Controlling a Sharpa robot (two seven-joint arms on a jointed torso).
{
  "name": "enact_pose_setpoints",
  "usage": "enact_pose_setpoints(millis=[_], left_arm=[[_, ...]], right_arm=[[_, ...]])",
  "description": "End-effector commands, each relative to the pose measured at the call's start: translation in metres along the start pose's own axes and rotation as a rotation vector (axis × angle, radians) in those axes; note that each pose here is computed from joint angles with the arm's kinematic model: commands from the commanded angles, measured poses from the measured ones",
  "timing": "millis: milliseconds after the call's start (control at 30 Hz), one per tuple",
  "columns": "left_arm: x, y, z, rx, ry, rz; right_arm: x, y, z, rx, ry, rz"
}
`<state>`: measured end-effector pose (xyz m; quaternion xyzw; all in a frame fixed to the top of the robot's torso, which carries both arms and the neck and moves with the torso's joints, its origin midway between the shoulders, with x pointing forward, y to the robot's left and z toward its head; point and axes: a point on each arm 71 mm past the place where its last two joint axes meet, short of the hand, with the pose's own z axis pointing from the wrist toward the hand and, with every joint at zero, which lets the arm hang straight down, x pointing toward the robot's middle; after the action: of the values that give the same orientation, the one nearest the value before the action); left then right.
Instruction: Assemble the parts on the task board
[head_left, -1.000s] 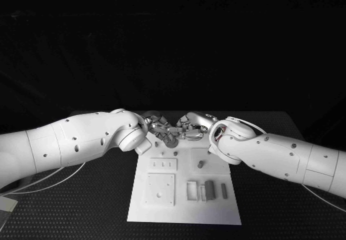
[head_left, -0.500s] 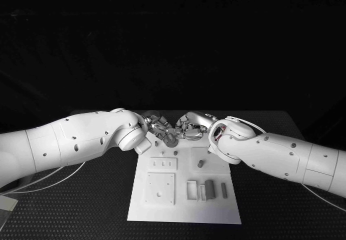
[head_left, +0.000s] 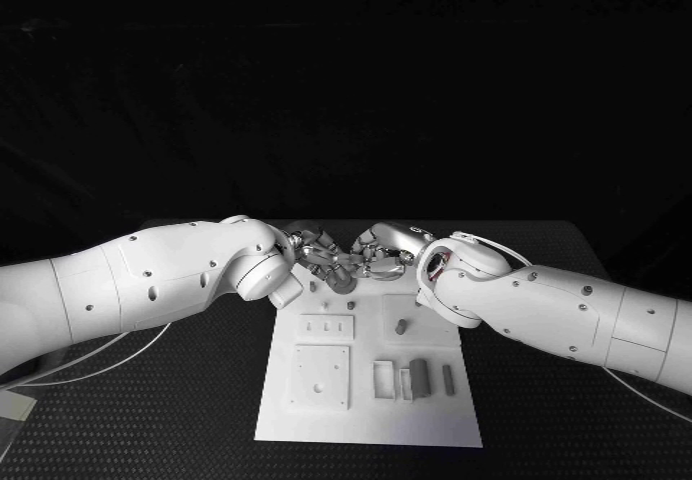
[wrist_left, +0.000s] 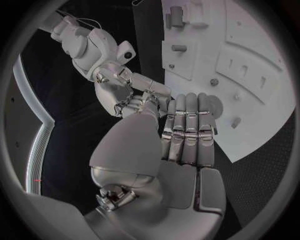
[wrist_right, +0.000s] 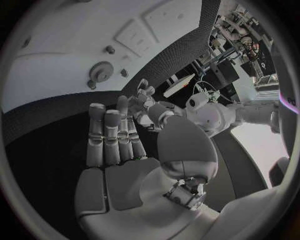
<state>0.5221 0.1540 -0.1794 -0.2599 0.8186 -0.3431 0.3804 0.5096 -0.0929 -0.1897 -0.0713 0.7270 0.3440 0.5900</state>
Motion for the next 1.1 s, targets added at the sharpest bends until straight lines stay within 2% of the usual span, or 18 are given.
enact_pose_setpoints(millis=[33, 1100], left_arm=[[0.0031, -0.0036, 0.0001, 0.017, 0.017, -0.012], [0.0038, -0.0036, 0.0005, 0.003, 0.011, -0.007]], right_arm=[[0.0025, 0.0064, 0.0008, -0.027, 0.016, -0.008], [0.0042, 0.0130, 0.0012, -0.041, 0.014, -0.009]])
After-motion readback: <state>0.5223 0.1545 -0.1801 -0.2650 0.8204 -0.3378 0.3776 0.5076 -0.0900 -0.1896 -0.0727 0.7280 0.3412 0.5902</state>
